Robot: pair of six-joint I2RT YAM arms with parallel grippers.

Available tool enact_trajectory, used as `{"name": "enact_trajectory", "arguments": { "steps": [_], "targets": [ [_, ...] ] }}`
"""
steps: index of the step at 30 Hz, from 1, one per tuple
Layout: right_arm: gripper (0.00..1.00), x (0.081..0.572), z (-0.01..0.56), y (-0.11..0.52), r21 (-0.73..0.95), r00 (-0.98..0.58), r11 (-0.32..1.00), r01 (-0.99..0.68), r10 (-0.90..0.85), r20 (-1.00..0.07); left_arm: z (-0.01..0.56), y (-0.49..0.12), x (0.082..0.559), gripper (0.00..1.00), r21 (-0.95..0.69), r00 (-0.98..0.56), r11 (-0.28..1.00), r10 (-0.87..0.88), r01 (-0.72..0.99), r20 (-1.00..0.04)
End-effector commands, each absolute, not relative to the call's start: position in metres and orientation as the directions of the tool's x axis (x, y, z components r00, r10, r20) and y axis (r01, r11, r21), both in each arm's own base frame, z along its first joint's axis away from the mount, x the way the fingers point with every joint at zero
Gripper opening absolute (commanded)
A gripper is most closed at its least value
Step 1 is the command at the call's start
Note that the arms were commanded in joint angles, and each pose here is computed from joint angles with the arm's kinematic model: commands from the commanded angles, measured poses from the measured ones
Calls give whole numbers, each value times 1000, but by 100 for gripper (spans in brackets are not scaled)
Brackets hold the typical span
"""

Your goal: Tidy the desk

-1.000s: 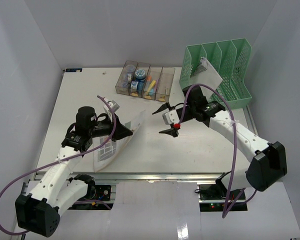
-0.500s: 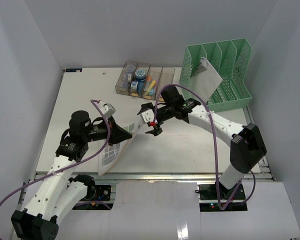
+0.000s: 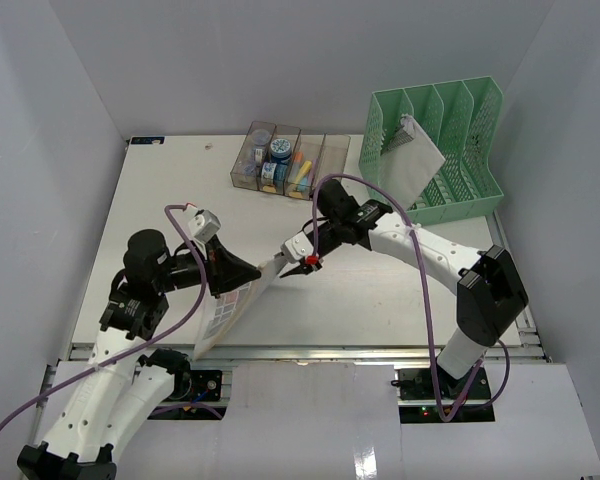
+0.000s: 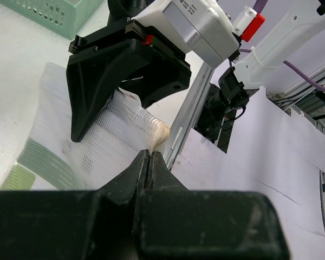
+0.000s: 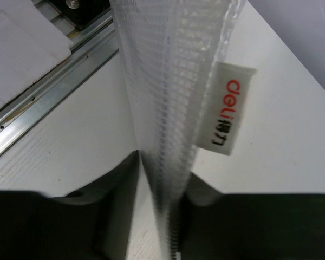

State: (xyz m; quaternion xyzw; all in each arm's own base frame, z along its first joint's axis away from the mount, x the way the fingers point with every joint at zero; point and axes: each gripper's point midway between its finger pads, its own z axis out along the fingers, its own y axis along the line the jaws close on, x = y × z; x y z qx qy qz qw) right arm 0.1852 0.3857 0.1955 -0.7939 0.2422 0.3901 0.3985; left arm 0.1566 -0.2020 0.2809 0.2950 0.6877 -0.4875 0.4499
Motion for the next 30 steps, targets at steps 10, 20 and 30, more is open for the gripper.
{"name": "enact_trajectory", "arguments": {
  "steps": [10,20,30],
  "targets": [
    [8,205,277,364,-477,540,-276,-834,-237,-807,350,-194,166,34,-293,-260,426,-135,856,-956],
    [8,321,374,224,-375,217,519,-768,-341,-915,347,-142,201,98,-144,-91,748,-112,648,-990],
    [8,356,501,121,-202,194,836,-511,-117,-974,270,-131,200,98,-112,-154,789,-23,604,-988]
  ]
}}
